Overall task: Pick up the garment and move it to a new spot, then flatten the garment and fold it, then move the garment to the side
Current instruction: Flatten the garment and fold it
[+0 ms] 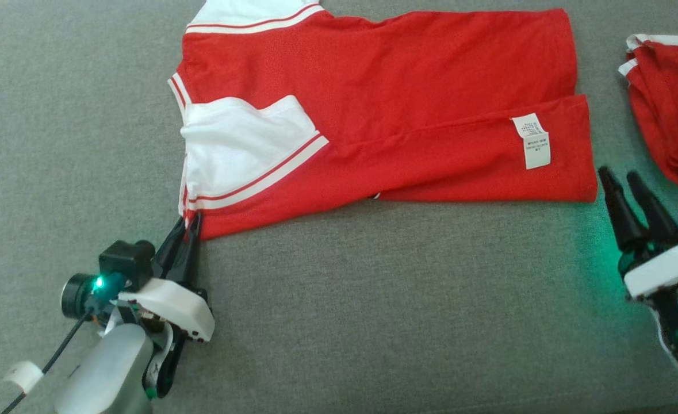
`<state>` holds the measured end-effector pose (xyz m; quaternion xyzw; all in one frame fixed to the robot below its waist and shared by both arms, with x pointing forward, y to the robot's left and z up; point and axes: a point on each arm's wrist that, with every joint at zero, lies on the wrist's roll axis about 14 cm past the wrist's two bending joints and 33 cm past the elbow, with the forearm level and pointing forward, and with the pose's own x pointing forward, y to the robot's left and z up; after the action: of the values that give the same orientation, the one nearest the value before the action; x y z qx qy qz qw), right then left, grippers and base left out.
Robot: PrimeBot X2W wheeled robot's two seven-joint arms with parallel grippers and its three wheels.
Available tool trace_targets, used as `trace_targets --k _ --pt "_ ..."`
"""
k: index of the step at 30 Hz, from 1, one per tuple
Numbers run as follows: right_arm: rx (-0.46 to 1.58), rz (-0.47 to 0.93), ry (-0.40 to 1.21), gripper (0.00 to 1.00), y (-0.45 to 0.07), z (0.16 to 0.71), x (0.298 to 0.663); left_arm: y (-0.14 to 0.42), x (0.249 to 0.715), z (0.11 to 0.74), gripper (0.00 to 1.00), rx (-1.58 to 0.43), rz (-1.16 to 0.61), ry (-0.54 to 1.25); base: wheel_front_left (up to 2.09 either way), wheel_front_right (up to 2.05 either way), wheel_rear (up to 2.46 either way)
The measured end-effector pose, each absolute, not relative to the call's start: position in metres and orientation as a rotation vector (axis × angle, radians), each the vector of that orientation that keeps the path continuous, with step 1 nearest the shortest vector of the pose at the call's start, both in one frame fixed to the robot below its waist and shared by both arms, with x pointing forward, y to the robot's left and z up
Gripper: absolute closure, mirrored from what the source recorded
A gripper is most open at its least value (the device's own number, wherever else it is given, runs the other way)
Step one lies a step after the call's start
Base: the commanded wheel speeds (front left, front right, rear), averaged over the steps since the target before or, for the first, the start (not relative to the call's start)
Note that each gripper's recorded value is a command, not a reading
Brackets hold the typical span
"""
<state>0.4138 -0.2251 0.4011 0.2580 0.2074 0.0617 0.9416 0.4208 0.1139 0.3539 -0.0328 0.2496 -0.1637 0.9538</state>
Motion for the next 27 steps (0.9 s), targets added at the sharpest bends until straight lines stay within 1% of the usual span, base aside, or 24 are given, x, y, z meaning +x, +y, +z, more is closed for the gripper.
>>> trace_targets --k 3,8,9,11,12,19,23,27 --pt "0.523 0.084 0.474 0.0 -0.227 0.382 0.405 0.115 0.42 0.359 1.0 -0.073 -0.327 0.496 0.0 0.0 0.0" --pt "0.537 0.084 0.545 0.0 -0.209 0.362 0.399 0.118 0.418 0.363 1.0 -0.074 -0.321 0.486 0.0 0.0 0.0" --pt "0.535 0.078 0.545 0.19 -0.209 0.361 0.401 0.118 0.418 0.364 1.0 -0.074 -0.32 0.485 0.0 0.0 0.0" --pt "0.523 0.071 0.542 0.92 -0.211 0.36 0.407 0.119 0.418 0.365 1.0 -0.075 -0.319 0.482 0.0 0.0 0.0" --pt "0.516 0.072 0.544 1.0 -0.211 0.36 0.41 0.12 0.418 0.365 1.0 -0.073 -0.318 0.484 0.0 0.0 0.0" --pt "0.505 0.069 0.528 1.0 -0.215 0.366 0.412 0.126 0.42 0.375 1.0 -0.072 -0.314 0.467 0.0 0.0 0.0" --pt "0.484 0.065 0.534 1.0 -0.226 0.37 0.398 0.126 0.418 0.384 1.0 -0.081 -0.319 0.462 0.0 0.0 0.0" --pt "0.452 0.081 0.556 1.0 -0.235 0.376 0.381 0.123 0.398 0.381 1.0 -0.111 -0.341 0.511 0.0 0.0 0.0"
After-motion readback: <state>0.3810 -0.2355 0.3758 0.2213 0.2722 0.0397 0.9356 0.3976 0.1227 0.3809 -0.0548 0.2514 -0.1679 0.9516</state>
